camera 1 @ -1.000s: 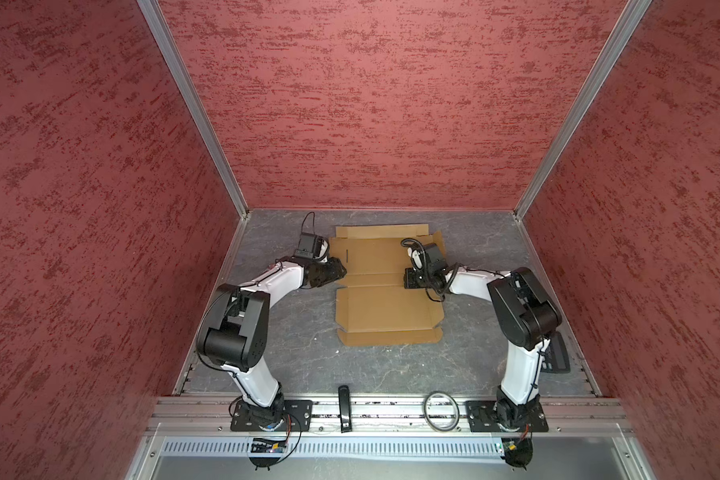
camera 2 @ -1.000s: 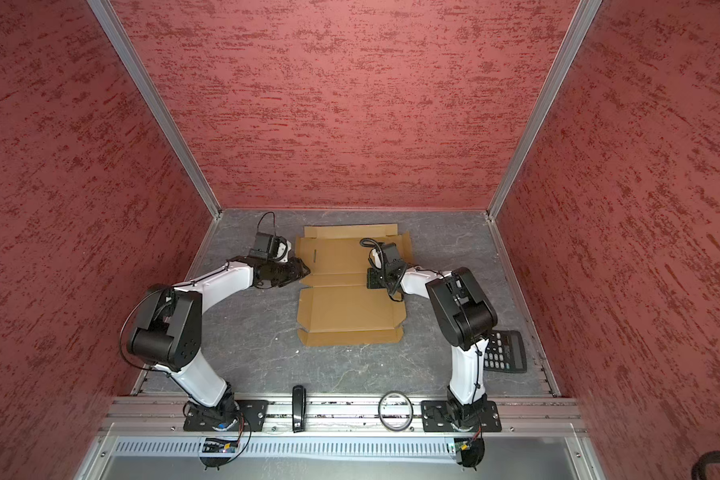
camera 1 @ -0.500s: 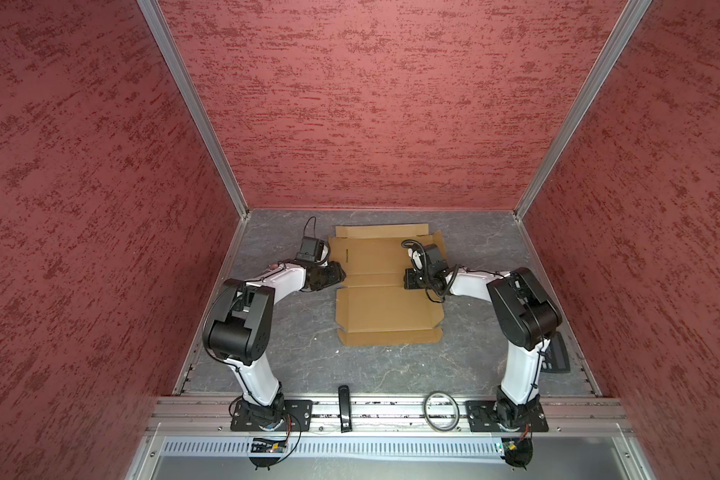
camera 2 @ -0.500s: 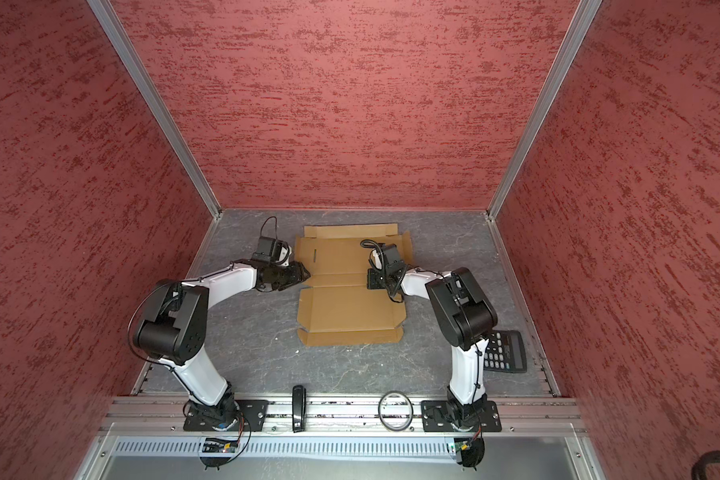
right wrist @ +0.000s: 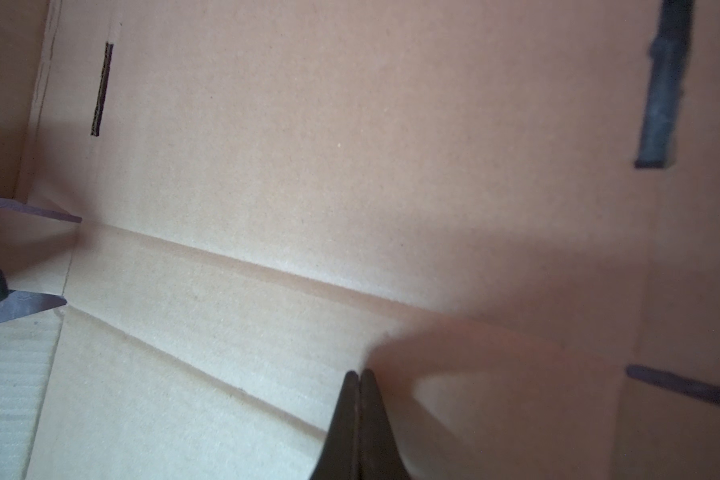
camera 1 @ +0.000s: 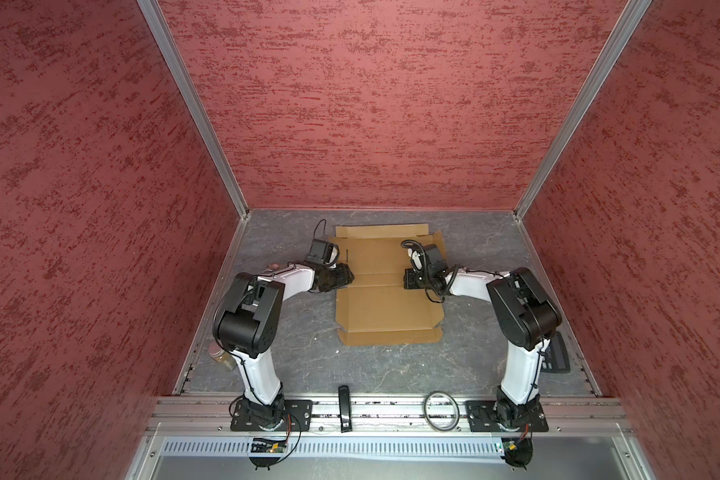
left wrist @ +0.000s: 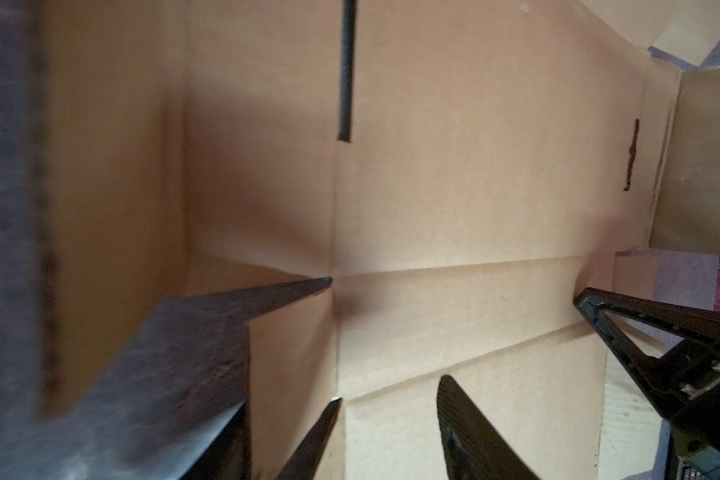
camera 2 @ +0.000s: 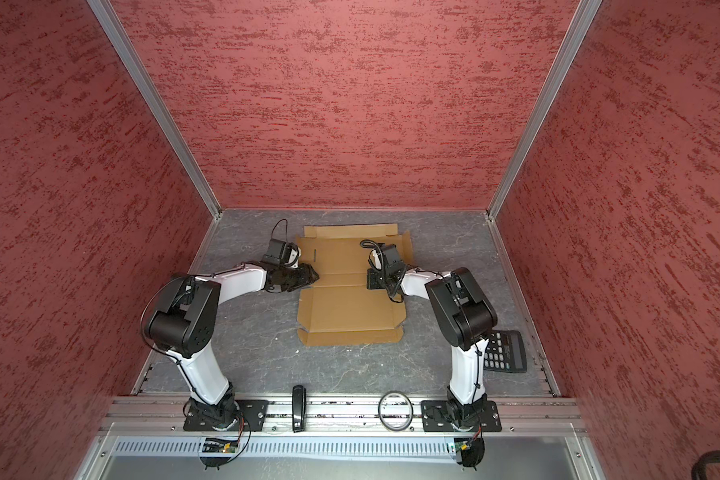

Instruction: Fold the paper box

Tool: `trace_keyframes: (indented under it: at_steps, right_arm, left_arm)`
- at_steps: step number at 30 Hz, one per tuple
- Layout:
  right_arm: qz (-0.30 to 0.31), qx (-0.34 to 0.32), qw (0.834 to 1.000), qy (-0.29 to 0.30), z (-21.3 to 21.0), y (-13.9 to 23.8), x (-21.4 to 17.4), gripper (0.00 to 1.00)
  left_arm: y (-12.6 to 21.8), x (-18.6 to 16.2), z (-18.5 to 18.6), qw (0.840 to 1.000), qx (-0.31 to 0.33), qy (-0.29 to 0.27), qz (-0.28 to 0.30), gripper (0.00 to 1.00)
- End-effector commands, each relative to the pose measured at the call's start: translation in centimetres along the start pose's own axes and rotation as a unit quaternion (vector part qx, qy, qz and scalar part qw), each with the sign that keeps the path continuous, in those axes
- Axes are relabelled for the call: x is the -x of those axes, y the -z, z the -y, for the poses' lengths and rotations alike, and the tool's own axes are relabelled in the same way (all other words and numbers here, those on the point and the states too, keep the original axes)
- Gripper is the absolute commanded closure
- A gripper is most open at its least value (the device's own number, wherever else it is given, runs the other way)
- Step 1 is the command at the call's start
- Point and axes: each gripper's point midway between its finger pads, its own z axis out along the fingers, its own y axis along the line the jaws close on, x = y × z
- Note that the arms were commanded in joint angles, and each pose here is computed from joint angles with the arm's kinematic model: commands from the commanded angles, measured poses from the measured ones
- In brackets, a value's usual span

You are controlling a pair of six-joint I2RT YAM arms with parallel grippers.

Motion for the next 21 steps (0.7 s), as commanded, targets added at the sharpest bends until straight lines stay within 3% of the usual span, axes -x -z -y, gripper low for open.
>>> trace_keyframes:
  at_steps: [1,15,21]
  right_arm:
    - [-0.022,-0.009,1.0,-0.005,0.3,-0.8,-1.6,1.0]
    - [-0.025,-0.008,1.0,-0.002,0.2,-0.9,-1.7,1.0]
    - [-0.027,-0.011,1.0,0.001,0.2,-0.8,-1.6,1.0]
  left_arm:
    - [-0.3,1.1,2.0,1.0,-0.024,-0.009,0.019,0.38]
    - [-3.3,-0.3,2.7,1.0,-0.01,-0.024,-0.009,0.38]
    - [-1.1,1.1,3.8,0.999,-0.017,-0.024,0.013,0.36]
